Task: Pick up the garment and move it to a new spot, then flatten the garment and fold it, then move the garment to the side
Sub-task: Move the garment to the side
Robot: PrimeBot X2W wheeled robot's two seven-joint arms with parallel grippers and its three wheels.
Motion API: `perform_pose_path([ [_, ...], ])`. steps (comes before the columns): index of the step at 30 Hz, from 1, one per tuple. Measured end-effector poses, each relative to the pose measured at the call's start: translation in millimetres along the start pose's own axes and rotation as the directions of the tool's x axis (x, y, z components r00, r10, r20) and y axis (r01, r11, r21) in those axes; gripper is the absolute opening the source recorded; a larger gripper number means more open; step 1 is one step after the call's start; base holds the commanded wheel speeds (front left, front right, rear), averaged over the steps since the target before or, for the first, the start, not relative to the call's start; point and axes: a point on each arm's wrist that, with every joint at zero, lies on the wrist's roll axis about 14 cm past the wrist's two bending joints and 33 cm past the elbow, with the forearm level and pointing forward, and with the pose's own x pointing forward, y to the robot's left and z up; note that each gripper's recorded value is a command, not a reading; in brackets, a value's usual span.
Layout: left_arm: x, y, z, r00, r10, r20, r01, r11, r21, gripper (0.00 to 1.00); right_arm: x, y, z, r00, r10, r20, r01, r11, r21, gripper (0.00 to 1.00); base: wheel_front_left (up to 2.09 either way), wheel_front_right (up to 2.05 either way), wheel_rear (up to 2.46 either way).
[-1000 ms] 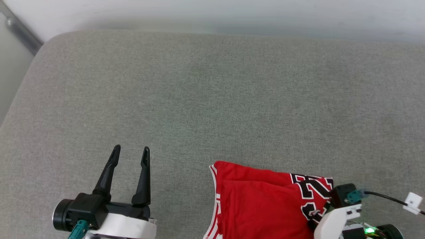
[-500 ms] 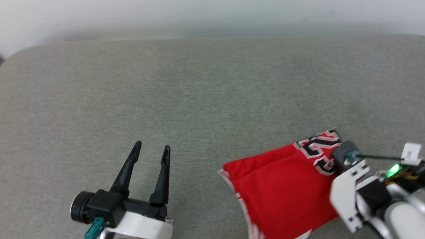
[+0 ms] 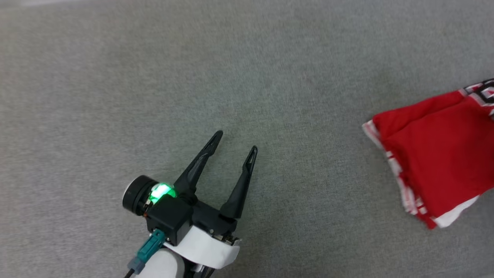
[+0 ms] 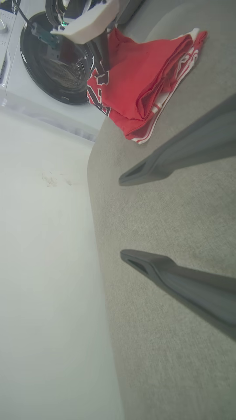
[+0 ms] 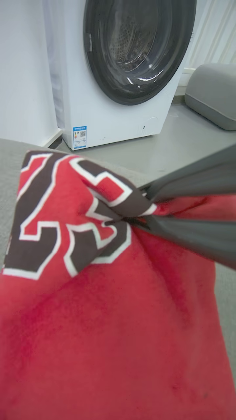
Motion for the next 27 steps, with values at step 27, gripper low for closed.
perform_pose_path([
  [27, 26, 42, -31, 0.999, 0.040, 0.001, -0.040, 0.998, -0.058, 1.00, 61, -93, -108, 0.939, -0.241, -0.246, 0.283, 0.948, 0.149, 0.04, 0.00, 0.00, 0.00],
])
